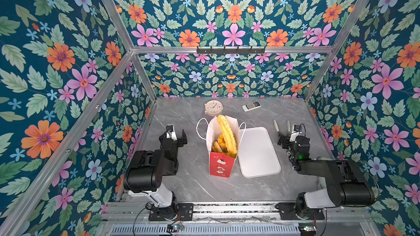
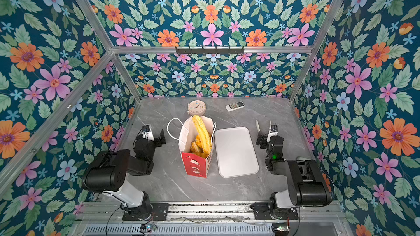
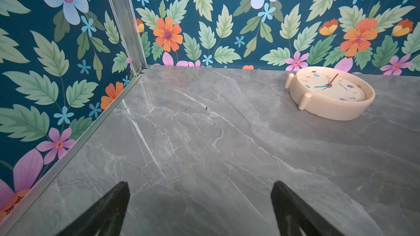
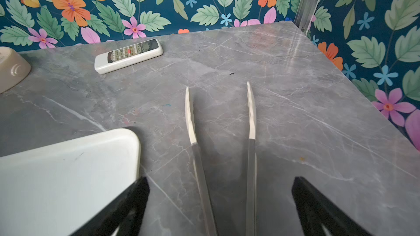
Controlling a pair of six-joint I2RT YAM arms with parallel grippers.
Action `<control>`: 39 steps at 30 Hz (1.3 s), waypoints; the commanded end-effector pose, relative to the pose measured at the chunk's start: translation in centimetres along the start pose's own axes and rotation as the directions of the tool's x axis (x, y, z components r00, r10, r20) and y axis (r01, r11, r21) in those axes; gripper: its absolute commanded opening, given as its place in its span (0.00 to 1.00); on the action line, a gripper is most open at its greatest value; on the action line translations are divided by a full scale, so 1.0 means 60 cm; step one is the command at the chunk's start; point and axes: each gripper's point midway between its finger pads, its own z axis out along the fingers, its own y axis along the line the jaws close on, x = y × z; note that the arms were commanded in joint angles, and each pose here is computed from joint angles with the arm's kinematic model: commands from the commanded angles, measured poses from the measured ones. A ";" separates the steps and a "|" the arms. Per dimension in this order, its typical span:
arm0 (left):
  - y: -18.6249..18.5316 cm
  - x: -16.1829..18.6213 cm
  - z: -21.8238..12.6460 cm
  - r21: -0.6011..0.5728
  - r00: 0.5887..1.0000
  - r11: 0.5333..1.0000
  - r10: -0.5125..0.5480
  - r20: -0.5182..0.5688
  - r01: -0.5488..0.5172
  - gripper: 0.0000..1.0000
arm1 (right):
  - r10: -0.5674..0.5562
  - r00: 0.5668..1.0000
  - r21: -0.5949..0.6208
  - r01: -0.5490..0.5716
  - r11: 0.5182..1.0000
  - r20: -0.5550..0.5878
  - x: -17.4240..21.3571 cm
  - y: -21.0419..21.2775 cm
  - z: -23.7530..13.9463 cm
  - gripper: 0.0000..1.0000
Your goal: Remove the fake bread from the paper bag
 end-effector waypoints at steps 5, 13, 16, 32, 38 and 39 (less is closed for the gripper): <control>0.000 -0.007 -0.001 0.002 1.000 1.000 -0.001 0.017 0.001 1.00 | -0.004 1.000 -0.006 0.004 1.000 0.016 -0.009 0.002 0.000 0.99; 0.000 -0.007 -0.001 0.002 1.000 1.000 -0.001 0.016 0.001 1.00 | -0.004 1.000 -0.007 0.004 1.000 0.016 -0.009 0.002 0.000 0.99; -0.001 -0.006 -0.001 0.003 1.000 1.000 -0.001 0.016 0.001 1.00 | -0.004 1.000 -0.006 0.004 1.000 0.016 -0.008 0.002 0.000 0.99; -0.002 -0.007 0.000 0.008 1.000 1.000 -0.001 0.015 0.001 1.00 | -0.004 1.000 -0.009 0.004 1.000 0.016 -0.009 0.003 0.000 0.99; 0.003 -0.022 0.001 -0.013 1.000 1.000 -0.002 0.012 0.002 1.00 | 0.002 0.999 0.034 -0.003 0.999 0.036 -0.031 -0.006 -0.004 0.99; 0.005 -0.031 0.004 -0.020 1.000 1.000 -0.004 -0.002 0.004 0.99 | 0.001 1.000 0.034 -0.001 0.999 0.010 -0.036 -0.005 -0.008 0.99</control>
